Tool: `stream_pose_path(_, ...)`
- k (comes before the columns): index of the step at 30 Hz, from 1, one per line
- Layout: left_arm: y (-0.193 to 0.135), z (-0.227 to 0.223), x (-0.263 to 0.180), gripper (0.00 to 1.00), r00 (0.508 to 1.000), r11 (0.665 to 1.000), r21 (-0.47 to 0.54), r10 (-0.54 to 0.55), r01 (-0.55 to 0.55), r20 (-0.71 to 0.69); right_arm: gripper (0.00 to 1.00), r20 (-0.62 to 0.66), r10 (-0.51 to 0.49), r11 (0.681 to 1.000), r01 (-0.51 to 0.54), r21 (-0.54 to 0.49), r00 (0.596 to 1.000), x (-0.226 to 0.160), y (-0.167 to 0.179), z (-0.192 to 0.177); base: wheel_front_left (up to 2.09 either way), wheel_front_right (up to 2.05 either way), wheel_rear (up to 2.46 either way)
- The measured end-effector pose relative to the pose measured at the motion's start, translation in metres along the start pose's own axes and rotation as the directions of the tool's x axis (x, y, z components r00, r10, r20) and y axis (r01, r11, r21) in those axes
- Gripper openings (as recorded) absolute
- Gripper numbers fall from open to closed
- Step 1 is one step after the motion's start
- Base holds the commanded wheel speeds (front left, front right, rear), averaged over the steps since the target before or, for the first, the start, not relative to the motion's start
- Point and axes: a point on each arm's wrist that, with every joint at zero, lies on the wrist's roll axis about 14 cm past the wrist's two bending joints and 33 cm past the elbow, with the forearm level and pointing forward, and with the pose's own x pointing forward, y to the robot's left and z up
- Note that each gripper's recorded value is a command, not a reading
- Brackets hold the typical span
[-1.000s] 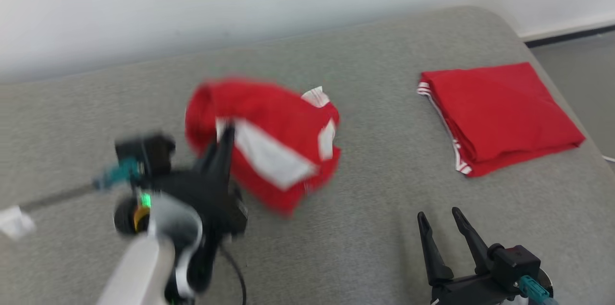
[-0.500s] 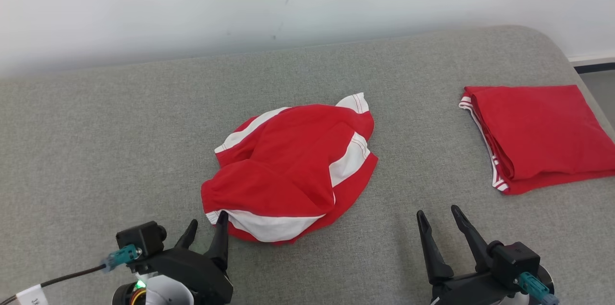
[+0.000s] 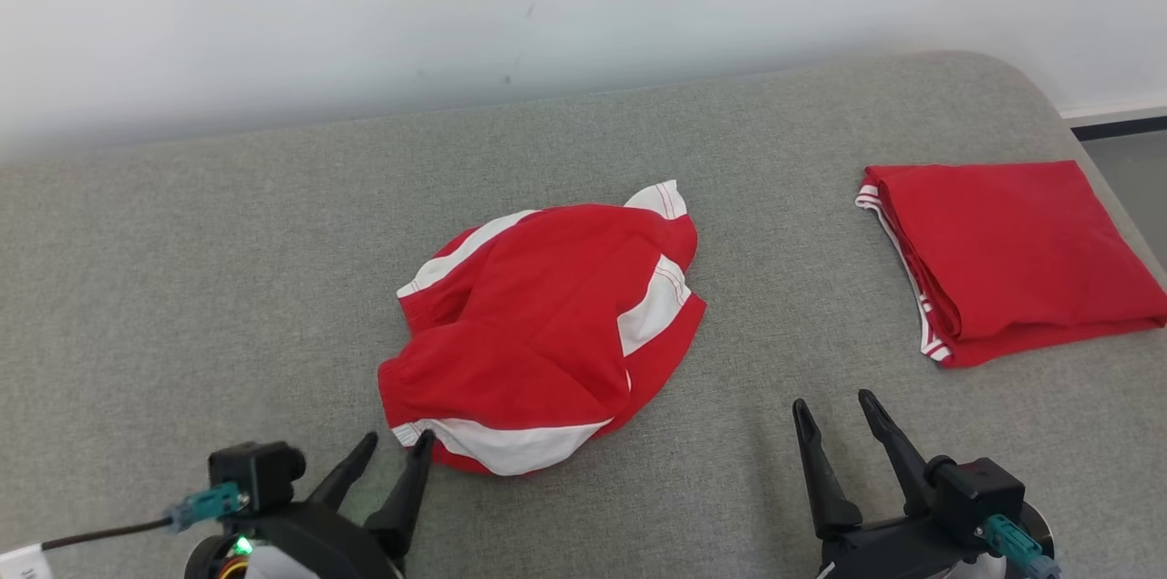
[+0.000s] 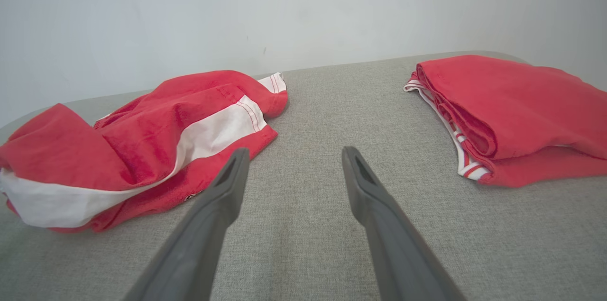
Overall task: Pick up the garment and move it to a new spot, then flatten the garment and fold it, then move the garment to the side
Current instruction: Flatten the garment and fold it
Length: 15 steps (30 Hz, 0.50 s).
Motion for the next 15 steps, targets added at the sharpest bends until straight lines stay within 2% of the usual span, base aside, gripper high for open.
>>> stream_pose_path(7,0.013,0.001,-0.009,1.00,1.000,0.999,0.031,0.027,-0.027,0.000,1.00,0.001,0.010,1.000,-0.010,-0.002,1.000,0.001,0.004,0.001,0.00,0.00,0.00)
stream_pose_path(8,0.013,0.000,-0.009,0.98,1.000,0.999,0.034,0.025,-0.025,-0.004,1.00,0.004,0.011,1.000,-0.011,-0.003,1.000,0.001,0.004,0.002,0.00,0.00,0.00)
stream_pose_path(9,0.012,-0.003,-0.009,0.91,1.000,0.999,0.037,0.024,-0.023,-0.011,1.00,0.005,0.013,1.000,-0.013,-0.004,1.000,0.000,0.005,0.003,0.00,0.00,0.00)
stream_pose_path(11,0.011,-0.006,-0.010,0.89,1.000,0.999,0.037,0.018,-0.017,-0.021,1.00,0.006,0.016,1.000,-0.015,-0.004,1.000,-0.001,0.006,0.004,0.00,0.00,0.00)
stream_pose_path(15,0.013,-0.010,-0.008,0.91,0.999,0.999,0.046,0.027,-0.026,-0.031,1.00,0.007,0.017,1.000,-0.017,-0.006,1.000,-0.003,0.006,0.005,0.00,0.00,0.00)
